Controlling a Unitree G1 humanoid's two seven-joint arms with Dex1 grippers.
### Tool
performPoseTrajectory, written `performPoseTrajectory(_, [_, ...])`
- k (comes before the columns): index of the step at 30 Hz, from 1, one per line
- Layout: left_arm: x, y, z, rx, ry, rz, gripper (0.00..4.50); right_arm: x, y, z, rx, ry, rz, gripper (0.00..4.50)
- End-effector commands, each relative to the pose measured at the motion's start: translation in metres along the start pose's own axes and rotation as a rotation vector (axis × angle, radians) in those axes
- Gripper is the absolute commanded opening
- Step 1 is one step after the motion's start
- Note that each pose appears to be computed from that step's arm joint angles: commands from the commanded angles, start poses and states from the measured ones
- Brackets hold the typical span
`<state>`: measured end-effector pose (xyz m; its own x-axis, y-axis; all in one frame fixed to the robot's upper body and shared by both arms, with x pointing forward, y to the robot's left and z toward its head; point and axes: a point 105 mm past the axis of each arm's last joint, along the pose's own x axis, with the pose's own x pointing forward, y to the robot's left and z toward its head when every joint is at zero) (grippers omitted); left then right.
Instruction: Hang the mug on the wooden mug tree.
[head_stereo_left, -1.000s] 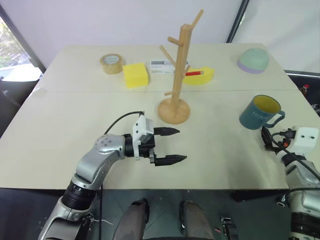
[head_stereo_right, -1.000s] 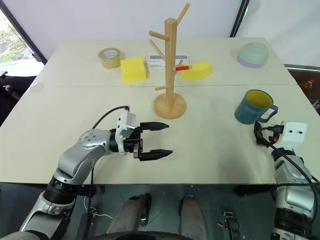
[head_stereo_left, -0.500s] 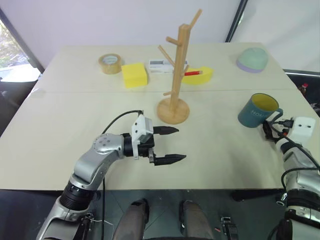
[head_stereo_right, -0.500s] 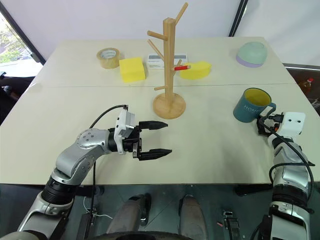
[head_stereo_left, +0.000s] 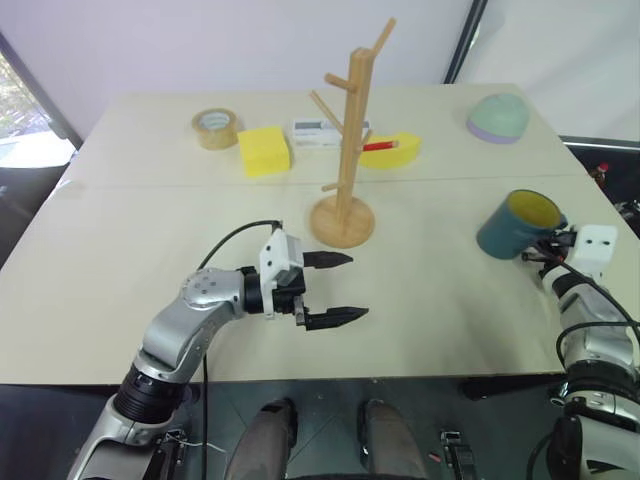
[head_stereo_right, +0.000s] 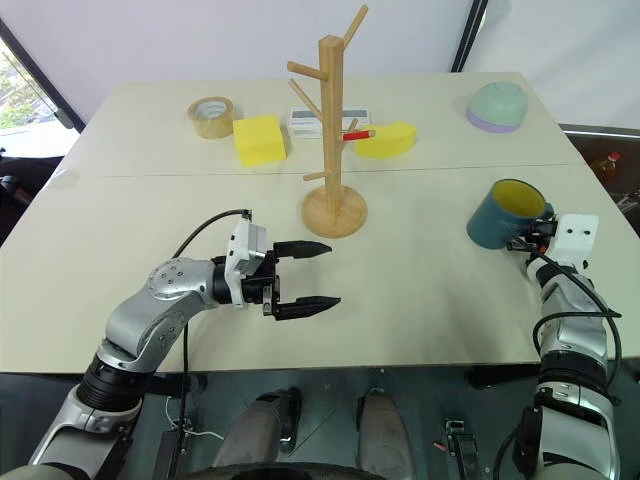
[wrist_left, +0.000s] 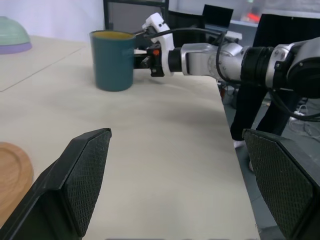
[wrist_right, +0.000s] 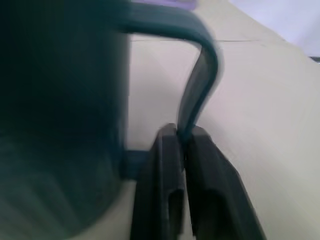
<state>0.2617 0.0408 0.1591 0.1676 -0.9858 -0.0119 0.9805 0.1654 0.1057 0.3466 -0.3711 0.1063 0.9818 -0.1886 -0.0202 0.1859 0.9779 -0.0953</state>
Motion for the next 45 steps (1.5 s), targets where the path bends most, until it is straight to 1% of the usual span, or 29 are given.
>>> performPoseTrajectory(1, [-0.010, 0.007, 0.008, 0.047, -0.018, 0.047, 4.50, -0.004, 0.018, 0.037, -0.159, -0.103, 0.127, 0.04])
performPoseTrajectory(2, [-0.014, 0.012, 0.008, 0.053, -0.013, 0.075, 4.50, -0.008, 0.034, 0.051, -0.198, -0.139, 0.207, 0.04])
performPoseTrajectory(4, [-0.019, 0.018, 0.008, 0.059, -0.010, 0.104, 4.50, -0.014, 0.052, 0.065, -0.228, -0.175, 0.292, 0.04])
performPoseTrajectory(5, [-0.026, 0.024, 0.008, 0.065, -0.001, 0.134, 4.50, -0.021, 0.073, 0.085, -0.265, -0.219, 0.397, 0.04])
performPoseTrajectory(6, [-0.034, 0.031, 0.006, 0.071, 0.011, 0.164, 4.50, -0.031, 0.099, 0.107, -0.320, -0.265, 0.535, 0.04])
performPoseTrajectory(7, [-0.040, 0.036, 0.005, 0.076, 0.021, 0.188, 4.50, -0.043, 0.123, 0.122, -0.376, -0.296, 0.654, 0.04])
performPoseTrajectory(8, [-0.046, 0.040, 0.005, 0.080, 0.027, 0.206, 4.50, -0.052, 0.143, 0.135, -0.431, -0.317, 0.755, 0.04])
performPoseTrajectory(9, [-0.050, 0.043, 0.005, 0.083, 0.029, 0.217, 4.50, -0.056, 0.154, 0.144, -0.461, -0.319, 0.808, 0.04])
performPoseTrajectory(13, [-0.058, 0.052, 0.012, 0.105, 0.013, 0.252, 4.50, -0.050, 0.177, 0.165, -0.598, -0.293, 0.878, 0.04])
performPoseTrajectory(16, [-0.066, 0.058, 0.028, 0.089, -0.071, 0.288, 4.50, -0.041, 0.193, 0.178, -0.670, -0.280, 0.914, 0.04])
performPoseTrajectory(20, [-0.074, 0.056, 0.040, 0.077, -0.129, 0.300, 4.50, -0.028, 0.199, 0.188, -0.712, -0.278, 0.921, 0.04])
performPoseTrajectory(26, [-0.075, 0.051, 0.039, 0.066, -0.128, 0.309, 4.50, -0.017, 0.202, 0.193, -0.735, -0.291, 0.944, 0.04])
performPoseTrajectory(30, [-0.074, 0.049, 0.039, 0.060, -0.128, 0.309, 4.50, -0.017, 0.204, 0.194, -0.750, -0.300, 0.969, 0.04])
performPoseTrajectory(33, [-0.073, 0.048, 0.039, 0.057, -0.130, 0.311, 4.50, -0.024, 0.204, 0.195, -0.754, -0.310, 0.993, 0.04])
performPoseTrajectory(36, [-0.073, 0.048, 0.039, 0.055, -0.130, 0.310, 4.50, -0.031, 0.198, 0.196, -0.761, -0.309, 1.003, 0.04])
performPoseTrajectory(39, [-0.073, 0.048, 0.040, 0.054, -0.132, 0.309, 4.50, -0.034, 0.188, 0.200, -0.770, -0.310, 0.973, 0.04])
performPoseTrajectory(42, [-0.072, 0.047, 0.040, 0.052, -0.133, 0.303, 4.50, -0.032, 0.180, 0.203, -0.768, -0.307, 0.942, 0.04])
performPoseTrajectory(45, [-0.071, 0.047, 0.041, 0.052, -0.135, 0.295, 4.50, -0.022, 0.175, 0.206, -0.756, -0.299, 0.912, 0.04])
